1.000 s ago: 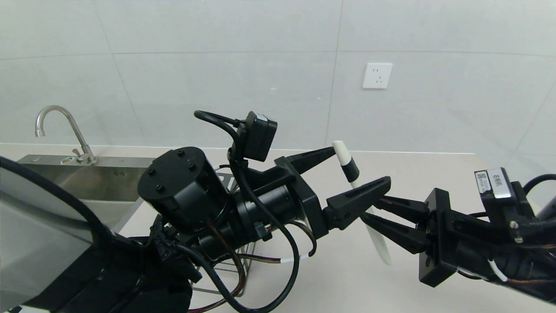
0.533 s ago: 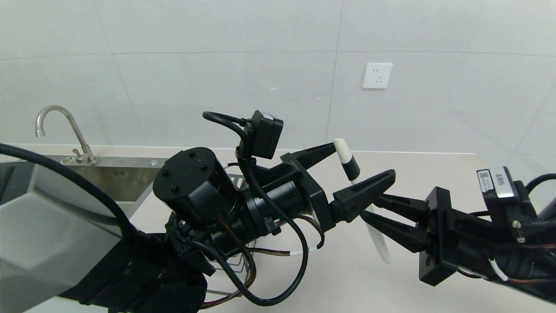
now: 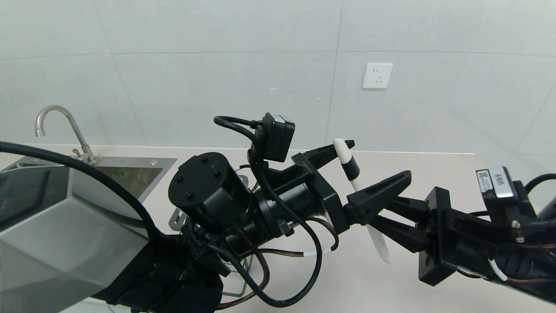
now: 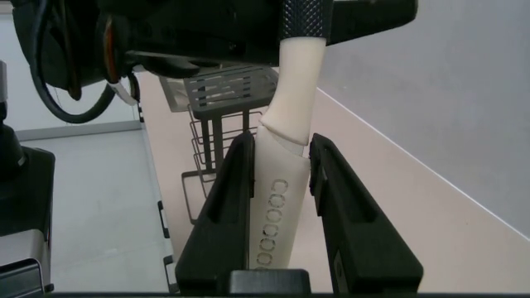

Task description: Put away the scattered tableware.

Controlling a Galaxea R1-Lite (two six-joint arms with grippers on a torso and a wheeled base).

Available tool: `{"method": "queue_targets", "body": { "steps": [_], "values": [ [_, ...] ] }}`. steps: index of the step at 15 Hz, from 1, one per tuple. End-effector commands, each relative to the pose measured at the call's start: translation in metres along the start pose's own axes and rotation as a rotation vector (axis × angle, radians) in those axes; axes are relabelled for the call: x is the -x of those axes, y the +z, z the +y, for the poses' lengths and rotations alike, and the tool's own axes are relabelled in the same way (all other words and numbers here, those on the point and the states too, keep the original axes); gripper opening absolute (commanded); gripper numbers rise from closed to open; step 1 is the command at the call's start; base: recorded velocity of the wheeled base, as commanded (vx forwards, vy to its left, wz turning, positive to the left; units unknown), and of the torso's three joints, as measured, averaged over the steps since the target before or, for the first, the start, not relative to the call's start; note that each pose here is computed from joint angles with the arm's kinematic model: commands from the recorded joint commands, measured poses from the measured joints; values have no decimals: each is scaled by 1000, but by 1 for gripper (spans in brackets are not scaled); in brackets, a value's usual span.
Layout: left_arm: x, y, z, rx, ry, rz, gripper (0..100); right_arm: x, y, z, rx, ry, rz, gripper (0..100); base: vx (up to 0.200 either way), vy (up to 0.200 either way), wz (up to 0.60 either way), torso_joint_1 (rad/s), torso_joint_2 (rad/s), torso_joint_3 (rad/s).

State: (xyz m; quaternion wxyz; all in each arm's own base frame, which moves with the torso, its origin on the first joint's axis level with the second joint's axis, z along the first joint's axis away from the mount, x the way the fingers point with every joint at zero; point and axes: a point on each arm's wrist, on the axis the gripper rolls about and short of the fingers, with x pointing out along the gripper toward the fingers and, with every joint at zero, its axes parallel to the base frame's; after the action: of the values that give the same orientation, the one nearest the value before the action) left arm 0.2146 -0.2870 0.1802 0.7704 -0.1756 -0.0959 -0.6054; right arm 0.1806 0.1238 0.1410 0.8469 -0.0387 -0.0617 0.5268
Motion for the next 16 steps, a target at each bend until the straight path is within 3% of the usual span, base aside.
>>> {"method": "queue_targets", "body": {
  "steps": [1, 9, 10, 13, 16],
  "values": [
    [-3, -3, -5, 8, -14, 6, 0, -1, 1, 0, 2, 1, -3, 0, 0, 0, 0, 0, 0, 0],
    [-6, -2, -6, 7, -13, -11, 0, -2, 5, -8, 5, -42, -22, 0, 0, 0, 0, 0, 0, 0],
    [-6, -2, -6, 5, -13, -11, 0, -1, 5, -8, 6, -51, -20, 100, 0, 0, 0, 0, 0, 0],
    [-6, -1, -6, 5, -7, -12, 0, 1, 2, -6, -11, -52, -9, 100, 0, 0, 0, 0, 0, 0],
    [-2, 12, -3, -14, 42, -50, 0, 7, 11, -6, 7, -65, -40, 100, 0, 0, 0, 0, 0, 0]
  ]
}}
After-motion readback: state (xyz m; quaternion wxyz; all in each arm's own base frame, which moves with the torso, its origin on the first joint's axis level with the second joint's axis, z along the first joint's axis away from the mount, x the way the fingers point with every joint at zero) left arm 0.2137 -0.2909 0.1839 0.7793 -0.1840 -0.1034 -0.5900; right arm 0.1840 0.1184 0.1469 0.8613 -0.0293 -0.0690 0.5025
